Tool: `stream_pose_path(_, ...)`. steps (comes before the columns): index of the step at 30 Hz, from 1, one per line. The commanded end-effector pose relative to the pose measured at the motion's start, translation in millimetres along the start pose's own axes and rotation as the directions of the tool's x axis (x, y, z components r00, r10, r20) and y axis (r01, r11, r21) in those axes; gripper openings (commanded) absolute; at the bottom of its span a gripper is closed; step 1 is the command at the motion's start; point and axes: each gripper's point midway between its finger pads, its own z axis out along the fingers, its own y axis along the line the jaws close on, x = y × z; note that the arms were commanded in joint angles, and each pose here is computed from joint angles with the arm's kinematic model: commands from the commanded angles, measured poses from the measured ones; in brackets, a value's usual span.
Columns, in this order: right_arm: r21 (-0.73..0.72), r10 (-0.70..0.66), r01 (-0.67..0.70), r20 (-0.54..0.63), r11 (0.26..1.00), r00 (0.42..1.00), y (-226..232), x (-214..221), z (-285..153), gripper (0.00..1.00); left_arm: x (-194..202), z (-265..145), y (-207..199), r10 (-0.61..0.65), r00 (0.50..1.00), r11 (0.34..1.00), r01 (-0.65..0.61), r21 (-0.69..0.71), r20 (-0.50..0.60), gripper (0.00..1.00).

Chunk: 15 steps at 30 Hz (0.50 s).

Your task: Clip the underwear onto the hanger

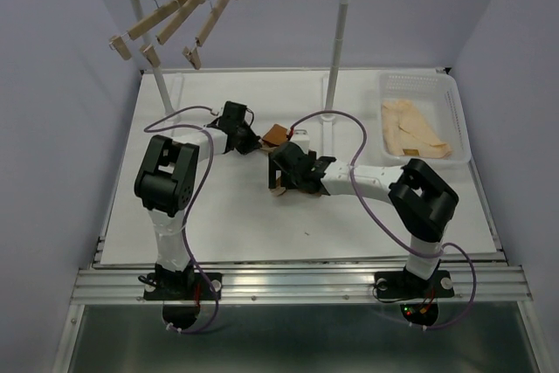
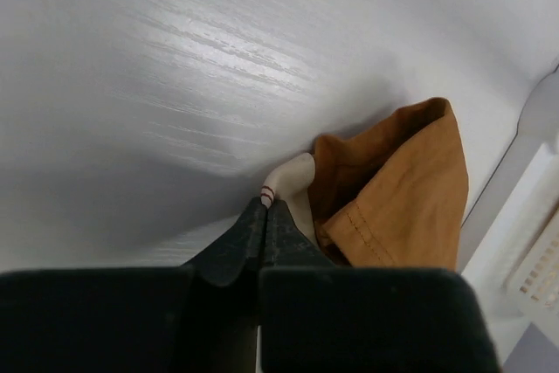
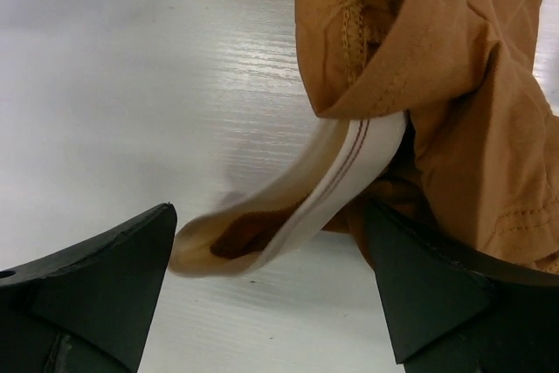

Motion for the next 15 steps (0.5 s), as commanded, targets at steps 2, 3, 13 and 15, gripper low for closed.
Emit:
stream_pose_path(2,0.002,0.021,-0.021,0.040,1.000,0.999,4.4,-5.2,5.0,0.78,-1.2,-0.9,-9.1,-0.014,1.000,1.000,0.014,0.013,0.006,0.00)
stream_pose_path(3,0.005,0.019,-0.019,0.037,1.000,0.999,3.0,-3.5,5.4,0.70,-5.0,-5.9,-12.5,-0.013,1.000,1.000,0.013,0.021,0.021,0.00)
stream_pose_path(13,-0.016,-0.190,0.192,0.059,0.981,0.980,-13.9,-24.8,-45.8,0.06,-46.5,-74.0,-31.0,-0.002,0.973,0.998,-0.013,0.063,0.230,0.00)
stream_pose_path(15,-0.054,-0.293,0.295,0.040,0.954,0.955,-19.8,-26.3,-70.8,0.04,-53.2,-87.3,-33.4,0.006,0.964,0.997,-0.025,0.069,0.268,0.00)
